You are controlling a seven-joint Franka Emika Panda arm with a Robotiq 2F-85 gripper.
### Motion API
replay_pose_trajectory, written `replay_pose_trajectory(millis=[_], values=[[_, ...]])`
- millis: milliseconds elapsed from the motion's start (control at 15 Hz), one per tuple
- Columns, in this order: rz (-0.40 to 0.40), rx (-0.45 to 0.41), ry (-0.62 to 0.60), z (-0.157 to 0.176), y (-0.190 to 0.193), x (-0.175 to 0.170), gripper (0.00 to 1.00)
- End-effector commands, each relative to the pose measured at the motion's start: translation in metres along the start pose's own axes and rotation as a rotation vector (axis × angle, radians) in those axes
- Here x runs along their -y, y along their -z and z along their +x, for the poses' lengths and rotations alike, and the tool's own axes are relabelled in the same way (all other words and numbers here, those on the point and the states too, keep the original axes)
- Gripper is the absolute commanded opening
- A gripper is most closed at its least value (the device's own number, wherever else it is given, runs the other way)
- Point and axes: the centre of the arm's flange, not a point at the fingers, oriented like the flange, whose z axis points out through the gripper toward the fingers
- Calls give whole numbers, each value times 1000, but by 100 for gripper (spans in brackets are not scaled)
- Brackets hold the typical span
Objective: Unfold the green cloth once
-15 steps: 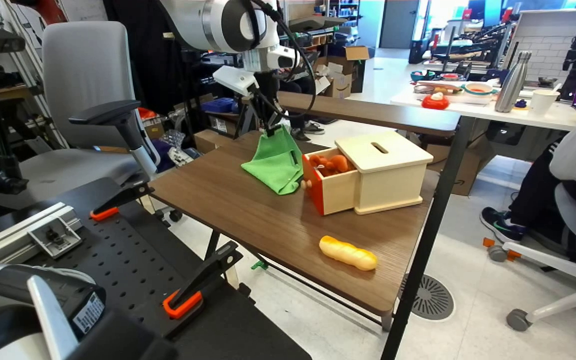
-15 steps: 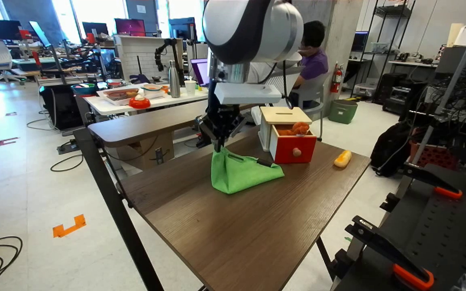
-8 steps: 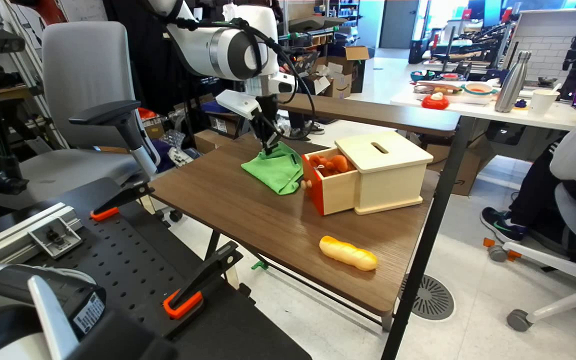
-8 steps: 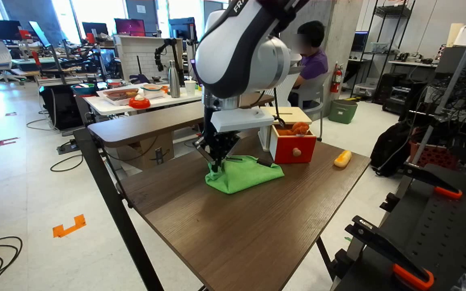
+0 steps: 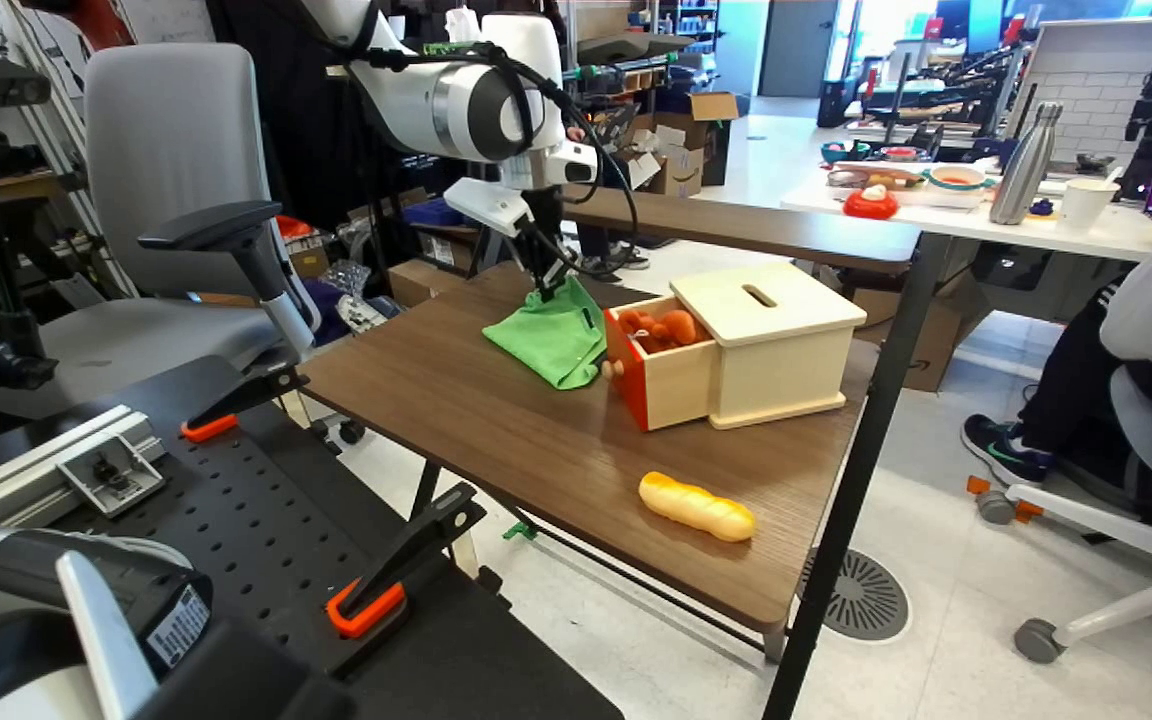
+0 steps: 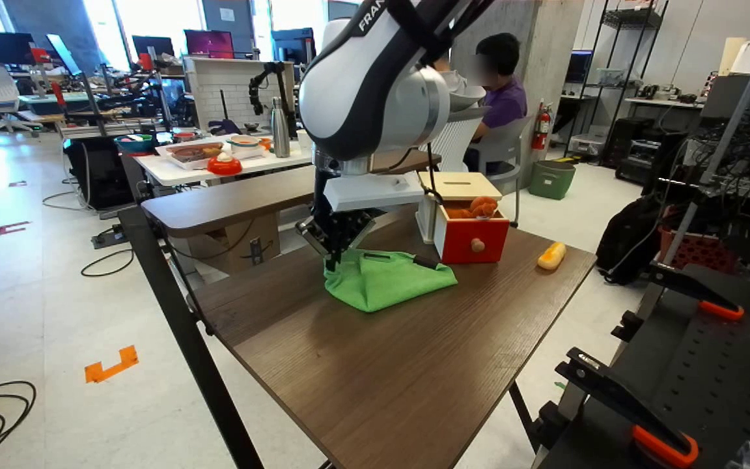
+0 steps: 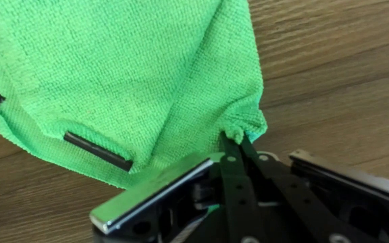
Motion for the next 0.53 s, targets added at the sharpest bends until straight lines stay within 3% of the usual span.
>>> replay_pose_trajectory(millis=[0, 133, 467], values=[[-6, 14, 18, 18, -6, 9, 29], [-20, 28, 25, 18, -7, 8, 35], [-32, 43, 36, 15, -3, 5, 72]])
